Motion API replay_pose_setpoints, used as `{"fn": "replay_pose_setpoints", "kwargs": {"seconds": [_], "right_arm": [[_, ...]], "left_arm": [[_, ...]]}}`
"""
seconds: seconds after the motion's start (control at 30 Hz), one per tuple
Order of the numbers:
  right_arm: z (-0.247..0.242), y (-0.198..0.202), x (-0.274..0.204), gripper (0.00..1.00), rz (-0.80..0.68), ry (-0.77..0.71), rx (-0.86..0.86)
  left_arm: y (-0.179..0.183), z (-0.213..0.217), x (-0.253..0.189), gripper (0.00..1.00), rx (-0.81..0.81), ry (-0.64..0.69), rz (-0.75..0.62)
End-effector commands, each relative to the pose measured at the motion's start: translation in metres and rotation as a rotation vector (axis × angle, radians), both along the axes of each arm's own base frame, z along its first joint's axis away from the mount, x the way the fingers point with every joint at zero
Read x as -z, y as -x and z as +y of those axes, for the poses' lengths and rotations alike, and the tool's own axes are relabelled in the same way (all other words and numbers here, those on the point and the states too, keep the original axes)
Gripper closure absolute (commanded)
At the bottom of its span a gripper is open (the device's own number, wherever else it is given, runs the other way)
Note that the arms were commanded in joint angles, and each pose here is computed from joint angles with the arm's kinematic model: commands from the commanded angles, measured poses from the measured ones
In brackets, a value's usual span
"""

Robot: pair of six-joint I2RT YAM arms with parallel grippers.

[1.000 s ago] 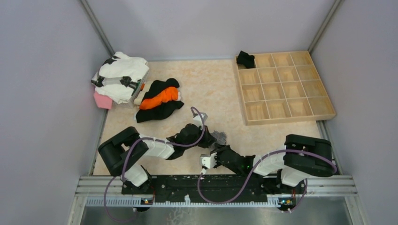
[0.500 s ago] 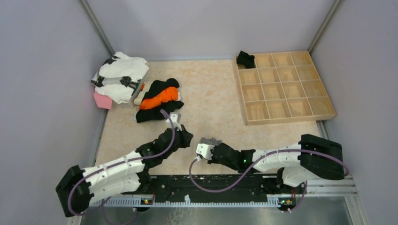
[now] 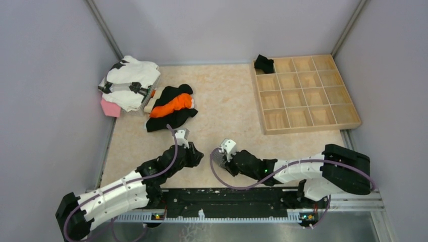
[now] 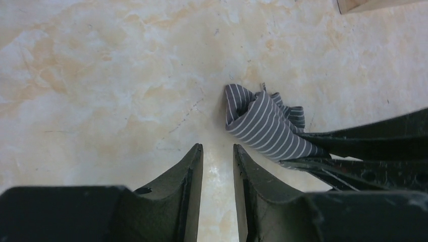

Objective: Roll the underwear
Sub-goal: Roll the underwear to the center of the board.

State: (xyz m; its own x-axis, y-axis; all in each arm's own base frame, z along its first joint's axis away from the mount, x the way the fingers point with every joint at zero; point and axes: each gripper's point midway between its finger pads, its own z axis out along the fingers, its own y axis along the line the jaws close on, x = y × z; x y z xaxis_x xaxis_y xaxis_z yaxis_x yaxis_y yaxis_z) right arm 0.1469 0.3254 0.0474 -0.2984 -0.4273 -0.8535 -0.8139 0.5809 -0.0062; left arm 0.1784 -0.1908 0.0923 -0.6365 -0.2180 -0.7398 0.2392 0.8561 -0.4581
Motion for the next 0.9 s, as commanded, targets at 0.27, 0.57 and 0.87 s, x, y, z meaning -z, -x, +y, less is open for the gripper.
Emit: {"fn": "replay_pose_setpoints", "kwargs": {"seconds": [0.27,0.57,0.87], "right_arm": [[-0.019,0.001,-0.002,1.0,0.317,-0.316,0.251],[-0.032,-0.005,0.011,1.0,0.463,-0.382,0.357],[-0.043,-0.008,0.024,1.0,0.559,-0.433,0.463]], "left_arm": [[0.015,-0.041,-0.011,0.6,0.214,0.101,-0.003],[0.005,-0.068,-0.031,0.54,0.292,0.121,-0.05],[-0.004,-0.085,-0.023,0.44,0.308,0.111,-0.024]]}}
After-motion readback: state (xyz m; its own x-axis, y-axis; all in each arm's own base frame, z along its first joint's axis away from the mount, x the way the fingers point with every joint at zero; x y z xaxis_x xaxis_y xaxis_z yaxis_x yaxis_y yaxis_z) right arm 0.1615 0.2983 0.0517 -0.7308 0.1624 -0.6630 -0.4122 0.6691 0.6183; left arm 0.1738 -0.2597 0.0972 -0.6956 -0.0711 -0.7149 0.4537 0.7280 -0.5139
